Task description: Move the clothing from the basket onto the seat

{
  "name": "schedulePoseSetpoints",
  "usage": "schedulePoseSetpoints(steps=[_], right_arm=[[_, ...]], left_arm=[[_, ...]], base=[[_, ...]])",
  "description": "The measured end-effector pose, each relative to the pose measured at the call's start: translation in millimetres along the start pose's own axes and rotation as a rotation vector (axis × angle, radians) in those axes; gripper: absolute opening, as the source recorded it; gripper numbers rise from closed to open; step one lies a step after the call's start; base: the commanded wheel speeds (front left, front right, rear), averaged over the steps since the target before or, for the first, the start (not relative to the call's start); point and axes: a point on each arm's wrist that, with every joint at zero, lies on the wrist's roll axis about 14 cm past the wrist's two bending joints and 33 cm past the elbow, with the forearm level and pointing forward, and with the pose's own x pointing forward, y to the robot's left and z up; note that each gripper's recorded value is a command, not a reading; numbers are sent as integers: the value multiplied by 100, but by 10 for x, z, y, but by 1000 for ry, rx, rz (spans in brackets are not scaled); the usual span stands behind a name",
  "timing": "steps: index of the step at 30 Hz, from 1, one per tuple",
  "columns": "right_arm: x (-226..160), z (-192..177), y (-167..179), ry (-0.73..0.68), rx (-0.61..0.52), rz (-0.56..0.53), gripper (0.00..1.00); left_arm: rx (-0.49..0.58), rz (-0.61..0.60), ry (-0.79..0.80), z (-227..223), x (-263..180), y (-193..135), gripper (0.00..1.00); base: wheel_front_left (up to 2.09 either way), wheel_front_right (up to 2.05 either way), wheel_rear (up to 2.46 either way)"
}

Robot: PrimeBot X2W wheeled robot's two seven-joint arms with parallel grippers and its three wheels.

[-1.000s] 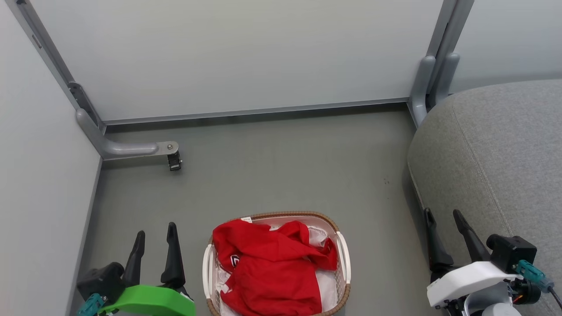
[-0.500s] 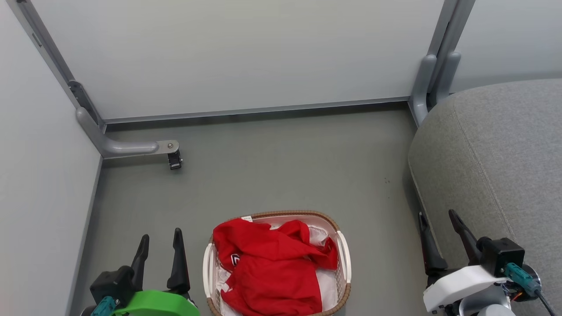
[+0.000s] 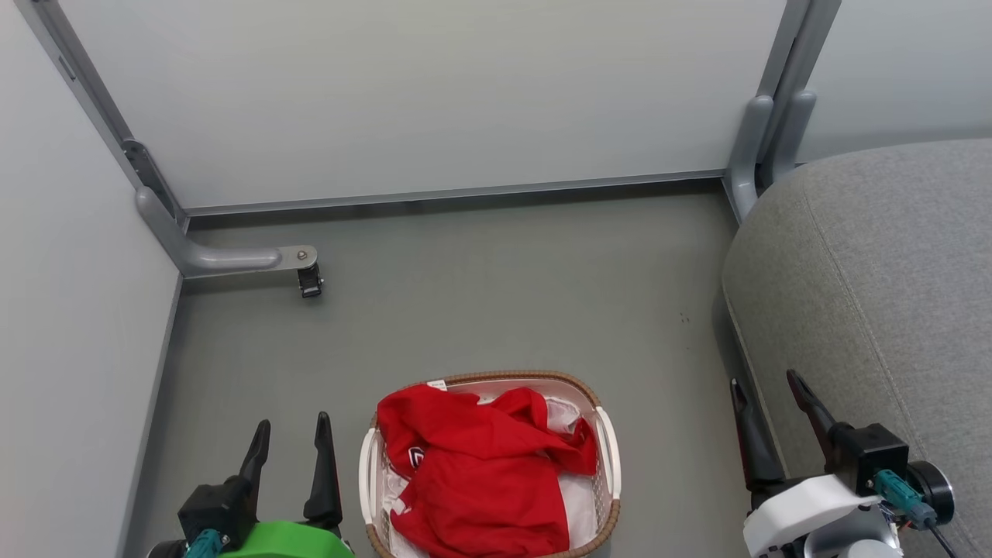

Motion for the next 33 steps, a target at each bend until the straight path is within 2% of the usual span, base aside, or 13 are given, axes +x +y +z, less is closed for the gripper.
schedulePoseSetpoints(steps=[6, 26, 33], right_arm=[[0, -1, 34, -3, -37, 16, 100], [8, -68, 6, 18, -36, 9, 100], [118, -72, -69, 16, -38, -8, 100]], left_arm=[[27, -3, 3, -28, -13, -4, 100], [32, 1, 16, -70, 5, 4, 100], [73, -48, 15, -56, 192, -99, 100]], base=[[0, 0, 0], [0, 0, 0], [0, 0, 0]])
